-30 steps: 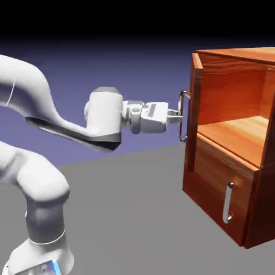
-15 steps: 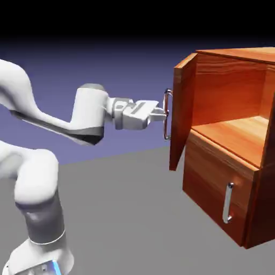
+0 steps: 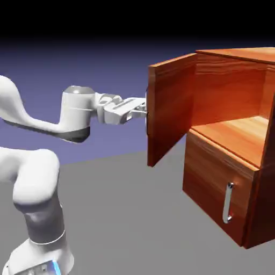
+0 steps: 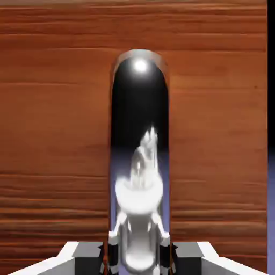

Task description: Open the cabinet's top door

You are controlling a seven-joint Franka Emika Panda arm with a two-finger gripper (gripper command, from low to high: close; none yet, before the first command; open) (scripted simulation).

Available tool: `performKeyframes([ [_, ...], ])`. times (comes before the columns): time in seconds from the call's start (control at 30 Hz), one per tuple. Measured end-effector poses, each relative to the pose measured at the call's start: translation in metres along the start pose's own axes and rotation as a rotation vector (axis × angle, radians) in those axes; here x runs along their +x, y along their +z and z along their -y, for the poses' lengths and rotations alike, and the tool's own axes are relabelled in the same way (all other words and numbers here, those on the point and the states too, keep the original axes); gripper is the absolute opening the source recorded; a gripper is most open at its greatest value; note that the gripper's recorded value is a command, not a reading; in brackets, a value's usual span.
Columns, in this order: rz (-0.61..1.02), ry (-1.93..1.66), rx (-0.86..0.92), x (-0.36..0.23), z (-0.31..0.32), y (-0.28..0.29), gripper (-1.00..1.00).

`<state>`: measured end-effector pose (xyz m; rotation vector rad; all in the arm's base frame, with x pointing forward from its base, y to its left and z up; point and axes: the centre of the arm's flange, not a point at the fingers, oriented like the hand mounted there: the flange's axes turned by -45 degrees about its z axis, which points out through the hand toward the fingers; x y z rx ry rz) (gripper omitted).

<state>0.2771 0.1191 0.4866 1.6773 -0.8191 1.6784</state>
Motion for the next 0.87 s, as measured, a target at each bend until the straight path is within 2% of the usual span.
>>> performKeyframes([
  [0.47,0.0,0.0,-0.352,0.0,0.071,-0.106,-1.0],
  [0.83,0.001,0.0,-0.6,0.0,0.141,-0.163,-1.0],
  [0.87,0.001,0.0,-0.61,0.0,0.144,-0.165,1.0],
])
